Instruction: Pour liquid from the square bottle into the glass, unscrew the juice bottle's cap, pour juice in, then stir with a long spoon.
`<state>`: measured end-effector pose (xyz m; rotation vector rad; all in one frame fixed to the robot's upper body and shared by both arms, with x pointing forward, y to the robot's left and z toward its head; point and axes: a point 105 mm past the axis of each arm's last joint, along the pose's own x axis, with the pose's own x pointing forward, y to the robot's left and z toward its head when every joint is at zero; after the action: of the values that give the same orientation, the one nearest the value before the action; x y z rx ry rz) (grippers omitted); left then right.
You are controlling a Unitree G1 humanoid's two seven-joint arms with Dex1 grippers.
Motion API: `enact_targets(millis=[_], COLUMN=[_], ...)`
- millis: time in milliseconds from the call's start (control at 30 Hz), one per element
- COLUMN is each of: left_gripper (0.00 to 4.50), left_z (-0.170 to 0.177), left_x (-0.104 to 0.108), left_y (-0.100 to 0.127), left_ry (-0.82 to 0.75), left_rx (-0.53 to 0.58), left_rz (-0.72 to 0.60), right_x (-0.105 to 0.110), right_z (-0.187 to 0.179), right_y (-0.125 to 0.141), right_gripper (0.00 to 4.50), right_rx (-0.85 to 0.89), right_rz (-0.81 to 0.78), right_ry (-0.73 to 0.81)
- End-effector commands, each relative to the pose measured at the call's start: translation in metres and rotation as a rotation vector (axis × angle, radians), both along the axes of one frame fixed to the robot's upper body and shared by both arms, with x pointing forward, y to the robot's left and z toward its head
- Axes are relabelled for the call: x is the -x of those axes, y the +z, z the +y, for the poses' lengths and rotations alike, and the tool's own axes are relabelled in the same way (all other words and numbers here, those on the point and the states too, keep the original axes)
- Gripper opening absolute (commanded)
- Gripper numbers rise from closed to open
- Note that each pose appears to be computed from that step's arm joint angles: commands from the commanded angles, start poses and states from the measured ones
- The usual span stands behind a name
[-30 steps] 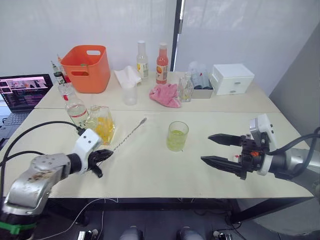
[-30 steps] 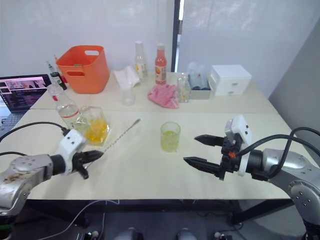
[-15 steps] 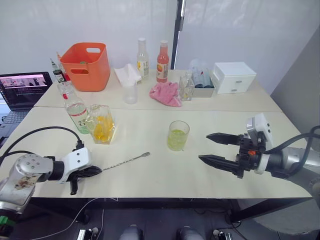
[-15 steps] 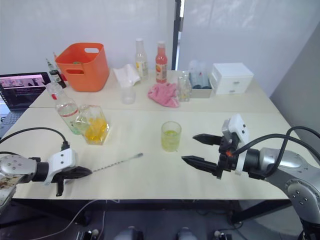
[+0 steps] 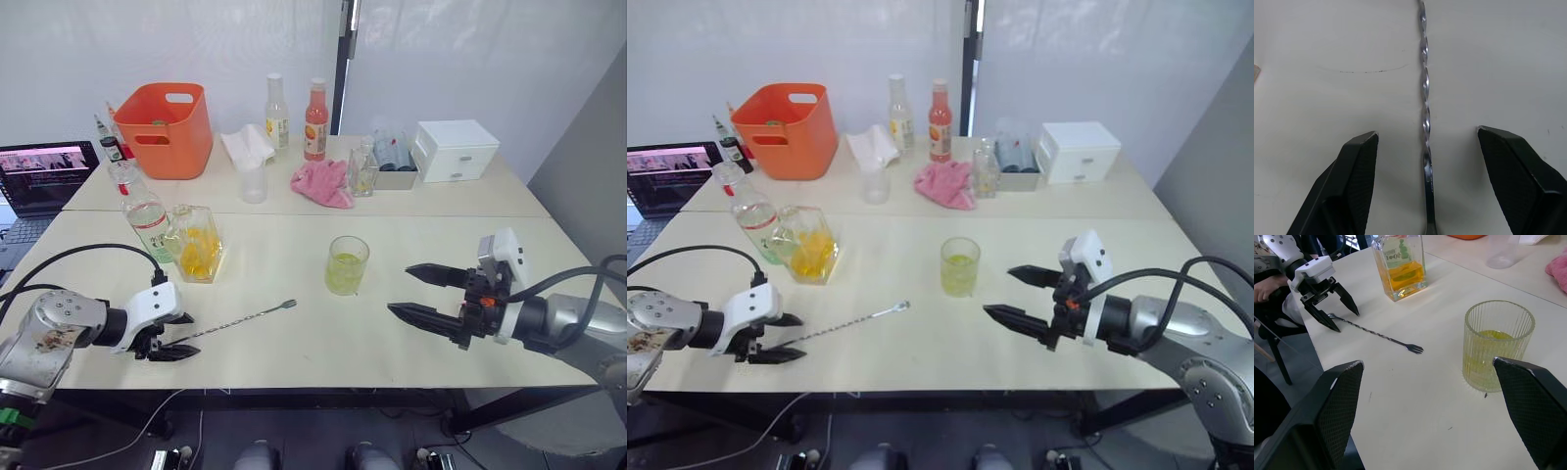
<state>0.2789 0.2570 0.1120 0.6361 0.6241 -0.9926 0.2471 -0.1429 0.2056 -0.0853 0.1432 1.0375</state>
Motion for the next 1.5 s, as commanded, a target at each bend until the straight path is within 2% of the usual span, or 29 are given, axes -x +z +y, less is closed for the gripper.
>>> enact_targets(millis=[33, 67, 333, 567, 667, 733, 1067, 1333, 1500], left_gripper=[3.24, 2.68, 0.05, 0.02, 0.02, 0.02, 0.02, 0.02, 0.02], left_z=[-0.004, -0.004, -0.015, -0.019, -0.016, -0.013, -0.023, -0.055, -0.083], left_x=[-0.004, -0.005, -0.002, -0.004, -0.003, -0.001, 0.023, 0.029, 0.024], left_y=[0.002, 0.001, -0.008, 0.006, 0.029, 0.038, 0.067, 0.099, 0.119], left_ry=[-0.002, -0.001, -0.041, -0.062, -0.064, -0.062, -0.15, -0.194, -0.204], left_rx=[0.004, 0.004, 0.027, 0.106, 0.198, 0.222, 0.315, 0.459, 0.607], left_rz=[-0.007, -0.005, 0.023, -0.003, -0.009, -0.007, 0.034, 0.017, -0.033], right_x=[0.003, 0.003, 0.004, 0.002, 0.001, 0.0, -0.005, 0.0, -0.001], right_z=[0.002, 0.002, 0.0, -0.001, 0.0, 0.0, -0.003, 0.016, 0.04], right_y=[0.009, 0.009, 0.008, 0.007, 0.007, 0.007, -0.001, -0.009, 0.007], right_gripper=[4.5, 4.5, 4.5, 4.5, 4.5, 4.5, 4.5, 4.5, 4.5], right_rx=[-0.007, -0.007, -0.004, -0.001, -0.004, -0.006, -0.027, -0.205, -0.354], right_rz=[-0.054, -0.055, -0.055, -0.054, -0.055, -0.055, -0.022, 0.07, 0.074], right_ry=[-0.002, -0.004, -0.02, -0.026, -0.025, -0.023, -0.016, -0.002, 0.009])
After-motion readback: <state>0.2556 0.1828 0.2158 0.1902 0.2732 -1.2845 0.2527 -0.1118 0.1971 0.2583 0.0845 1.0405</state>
